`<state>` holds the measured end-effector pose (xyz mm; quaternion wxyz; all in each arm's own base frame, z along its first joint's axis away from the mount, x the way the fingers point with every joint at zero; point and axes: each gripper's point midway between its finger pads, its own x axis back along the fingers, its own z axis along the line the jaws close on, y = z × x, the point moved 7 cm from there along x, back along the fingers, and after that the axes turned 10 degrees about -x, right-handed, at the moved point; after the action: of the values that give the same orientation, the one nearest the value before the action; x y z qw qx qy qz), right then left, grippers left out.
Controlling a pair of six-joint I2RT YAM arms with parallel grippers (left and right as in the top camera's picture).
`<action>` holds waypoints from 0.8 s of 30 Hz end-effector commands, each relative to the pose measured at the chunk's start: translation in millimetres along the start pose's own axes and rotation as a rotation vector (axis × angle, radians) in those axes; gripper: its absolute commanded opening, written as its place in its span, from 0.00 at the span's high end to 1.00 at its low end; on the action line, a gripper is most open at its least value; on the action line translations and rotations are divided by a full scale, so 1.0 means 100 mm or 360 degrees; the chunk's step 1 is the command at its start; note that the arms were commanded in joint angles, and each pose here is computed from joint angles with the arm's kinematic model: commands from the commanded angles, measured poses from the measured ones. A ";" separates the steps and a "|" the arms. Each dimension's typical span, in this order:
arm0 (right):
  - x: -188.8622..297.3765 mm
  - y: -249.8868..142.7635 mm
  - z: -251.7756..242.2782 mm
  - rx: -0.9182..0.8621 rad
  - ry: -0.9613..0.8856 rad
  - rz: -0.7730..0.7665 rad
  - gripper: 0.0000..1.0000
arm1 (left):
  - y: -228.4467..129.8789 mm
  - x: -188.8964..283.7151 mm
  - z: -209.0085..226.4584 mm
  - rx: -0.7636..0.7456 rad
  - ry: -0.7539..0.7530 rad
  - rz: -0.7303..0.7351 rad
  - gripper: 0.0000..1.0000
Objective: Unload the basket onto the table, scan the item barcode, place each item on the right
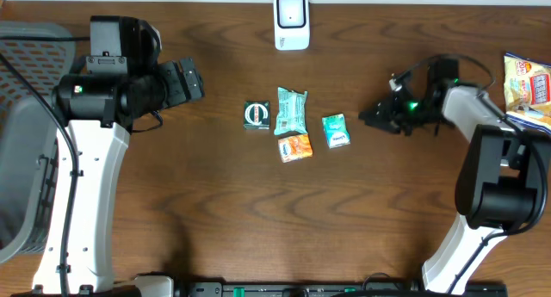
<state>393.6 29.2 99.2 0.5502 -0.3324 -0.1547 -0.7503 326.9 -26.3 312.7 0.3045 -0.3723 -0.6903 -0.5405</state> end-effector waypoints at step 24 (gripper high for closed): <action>-0.83 -0.44 0.08 0.0359 -0.0635 0.0004 0.89 | 0.01 0.00 0.01 -0.0005 0.0008 0.0000 0.02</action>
<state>381.8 107.6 67.8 0.5497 -0.3868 -0.3445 -0.6554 326.7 -26.3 312.7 0.3046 -0.3726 -0.6903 -0.5403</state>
